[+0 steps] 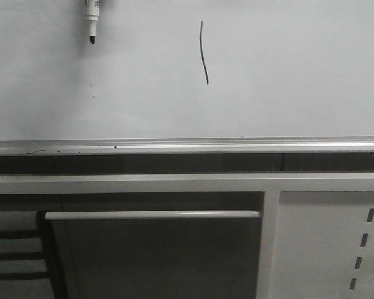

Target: Write number 1 on whiteboard

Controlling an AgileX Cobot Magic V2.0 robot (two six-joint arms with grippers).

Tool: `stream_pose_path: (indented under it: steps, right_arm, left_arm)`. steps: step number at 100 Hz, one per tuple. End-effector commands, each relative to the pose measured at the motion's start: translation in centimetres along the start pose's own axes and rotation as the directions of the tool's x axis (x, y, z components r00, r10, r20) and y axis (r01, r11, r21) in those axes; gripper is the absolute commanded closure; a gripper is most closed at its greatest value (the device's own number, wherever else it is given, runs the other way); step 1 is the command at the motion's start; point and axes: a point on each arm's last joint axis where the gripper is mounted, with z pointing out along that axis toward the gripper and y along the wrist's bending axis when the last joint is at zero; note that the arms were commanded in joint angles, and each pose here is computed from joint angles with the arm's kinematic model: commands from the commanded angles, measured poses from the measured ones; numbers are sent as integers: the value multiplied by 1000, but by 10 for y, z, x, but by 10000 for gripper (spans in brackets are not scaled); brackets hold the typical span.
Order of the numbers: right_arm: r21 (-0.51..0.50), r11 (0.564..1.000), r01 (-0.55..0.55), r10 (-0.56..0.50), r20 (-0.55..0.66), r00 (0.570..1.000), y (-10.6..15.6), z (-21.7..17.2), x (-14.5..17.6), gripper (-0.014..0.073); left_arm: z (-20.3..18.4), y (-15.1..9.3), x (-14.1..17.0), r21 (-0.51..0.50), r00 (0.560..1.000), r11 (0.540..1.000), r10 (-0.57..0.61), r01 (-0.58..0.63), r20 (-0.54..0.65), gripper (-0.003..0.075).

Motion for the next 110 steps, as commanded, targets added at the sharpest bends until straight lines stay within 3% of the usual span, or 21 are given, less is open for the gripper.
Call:
stream_pose_path:
  steps: [1,49,82,110]
  right_arm:
    - [19,1000,3,-5,98,995,3,-13,-12,169]
    - [19,1000,3,-5,98,995,3,-13,-12,169]
    - [19,1000,3,-5,98,995,3,-13,-12,169]
    - [19,1000,3,-5,98,995,3,-13,-12,169]
  left_arm:
    - [0,6,-24,-60,992,998,-7,15,130,741]
    - [0,6,-24,-60,992,998,-7,15,129,734]
    - [1,5,-23,-55,993,998,-12,19,120,489]
    - [1,5,-23,-55,993,998,-11,17,120,484]
